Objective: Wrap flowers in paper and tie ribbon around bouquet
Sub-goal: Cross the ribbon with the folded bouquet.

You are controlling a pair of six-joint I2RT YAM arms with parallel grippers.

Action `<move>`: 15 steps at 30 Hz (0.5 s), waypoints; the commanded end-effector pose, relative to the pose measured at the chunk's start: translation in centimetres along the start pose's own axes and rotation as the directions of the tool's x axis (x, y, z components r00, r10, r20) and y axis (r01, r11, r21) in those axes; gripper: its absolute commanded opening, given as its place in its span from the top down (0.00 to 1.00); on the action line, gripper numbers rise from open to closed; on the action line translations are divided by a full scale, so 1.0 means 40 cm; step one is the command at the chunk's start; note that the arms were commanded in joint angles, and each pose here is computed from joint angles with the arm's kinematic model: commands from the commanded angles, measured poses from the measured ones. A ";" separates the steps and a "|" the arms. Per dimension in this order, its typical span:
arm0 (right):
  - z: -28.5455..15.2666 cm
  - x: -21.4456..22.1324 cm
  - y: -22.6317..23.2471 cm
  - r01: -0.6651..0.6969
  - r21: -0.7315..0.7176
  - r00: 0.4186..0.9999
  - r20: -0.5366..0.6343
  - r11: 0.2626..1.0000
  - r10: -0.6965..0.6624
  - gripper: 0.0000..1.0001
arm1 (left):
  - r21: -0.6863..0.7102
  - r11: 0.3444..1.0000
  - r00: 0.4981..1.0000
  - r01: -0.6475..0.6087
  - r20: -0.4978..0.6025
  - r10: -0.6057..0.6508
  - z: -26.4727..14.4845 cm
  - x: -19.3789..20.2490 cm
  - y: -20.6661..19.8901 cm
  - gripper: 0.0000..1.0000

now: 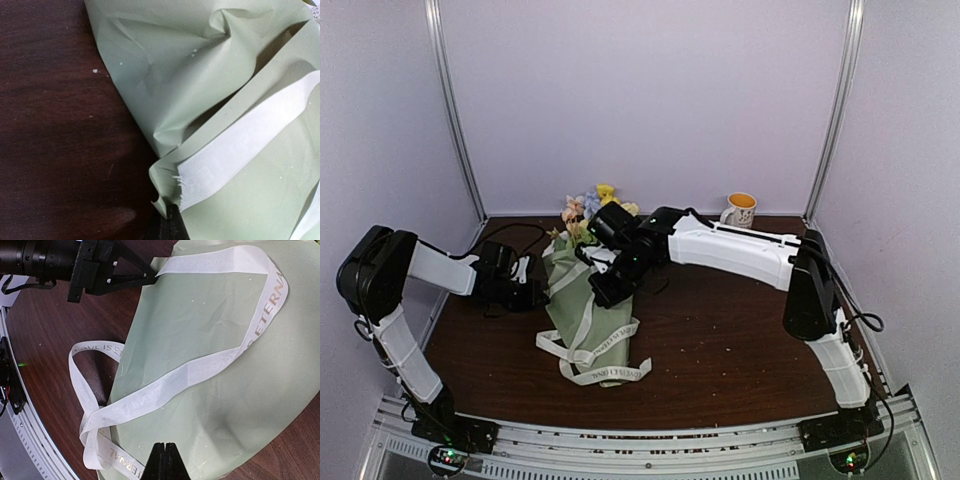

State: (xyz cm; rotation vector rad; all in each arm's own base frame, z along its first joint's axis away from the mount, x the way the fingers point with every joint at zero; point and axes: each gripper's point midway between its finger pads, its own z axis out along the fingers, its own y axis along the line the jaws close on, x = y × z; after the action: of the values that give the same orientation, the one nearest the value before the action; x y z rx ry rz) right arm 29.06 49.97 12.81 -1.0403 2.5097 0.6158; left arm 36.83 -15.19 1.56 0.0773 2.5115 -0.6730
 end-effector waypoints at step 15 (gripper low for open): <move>-0.011 0.165 0.198 0.577 0.047 0.817 -0.052 0.816 -0.575 0.42 | -0.123 0.991 0.976 0.047 -0.205 -0.072 0.020 0.162 0.081 1.00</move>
State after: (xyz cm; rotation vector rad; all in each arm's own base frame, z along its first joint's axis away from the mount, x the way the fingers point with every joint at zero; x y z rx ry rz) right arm 18.57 50.62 9.77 -1.6226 2.2553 0.4572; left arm 36.87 -15.24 1.53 0.0820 2.5113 -0.6733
